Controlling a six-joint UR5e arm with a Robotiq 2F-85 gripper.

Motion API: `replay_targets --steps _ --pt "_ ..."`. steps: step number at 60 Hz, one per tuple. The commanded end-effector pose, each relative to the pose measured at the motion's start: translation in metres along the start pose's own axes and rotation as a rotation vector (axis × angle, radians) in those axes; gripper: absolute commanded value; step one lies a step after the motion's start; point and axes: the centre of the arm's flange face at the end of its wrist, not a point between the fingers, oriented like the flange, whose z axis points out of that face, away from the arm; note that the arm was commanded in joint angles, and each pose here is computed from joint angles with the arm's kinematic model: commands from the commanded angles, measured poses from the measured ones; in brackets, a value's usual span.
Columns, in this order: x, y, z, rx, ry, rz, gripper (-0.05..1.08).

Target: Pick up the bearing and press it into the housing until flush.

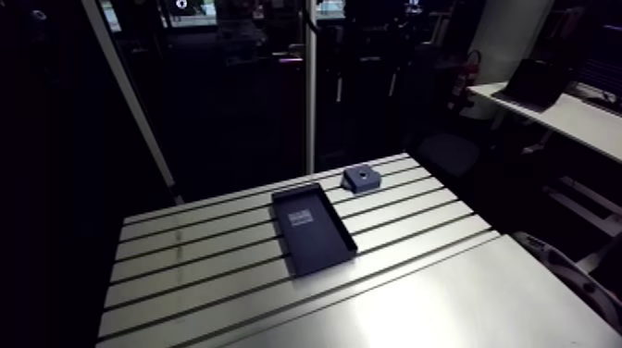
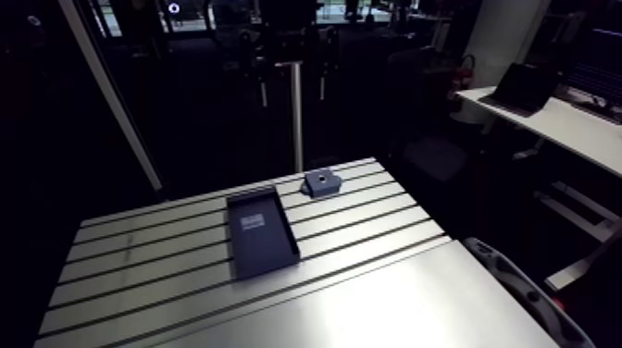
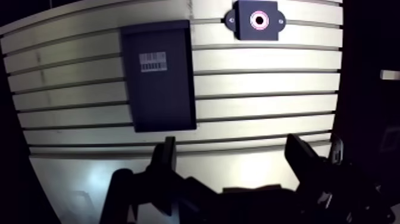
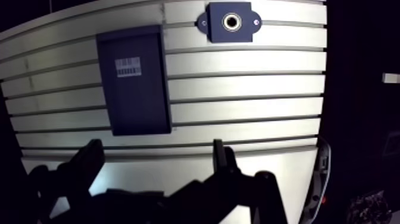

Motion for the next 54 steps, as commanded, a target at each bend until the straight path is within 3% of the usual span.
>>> replay_targets --steps 1,6,16,30,42,54 --pt "-0.014 -0.045 -0.021 0.007 0.012 -0.009 0.01" --pt "-0.016 -0.052 -0.024 0.009 0.0 -0.002 0.01" --pt "-0.018 -0.089 -0.029 -0.005 -0.004 -0.022 0.01" --pt "-0.018 -0.094 -0.036 -0.015 0.0 0.016 0.01" --pt "-0.024 -0.097 -0.043 -0.012 0.011 0.031 0.01" --pt "-0.036 -0.122 -0.041 -0.014 0.009 -0.001 0.01"
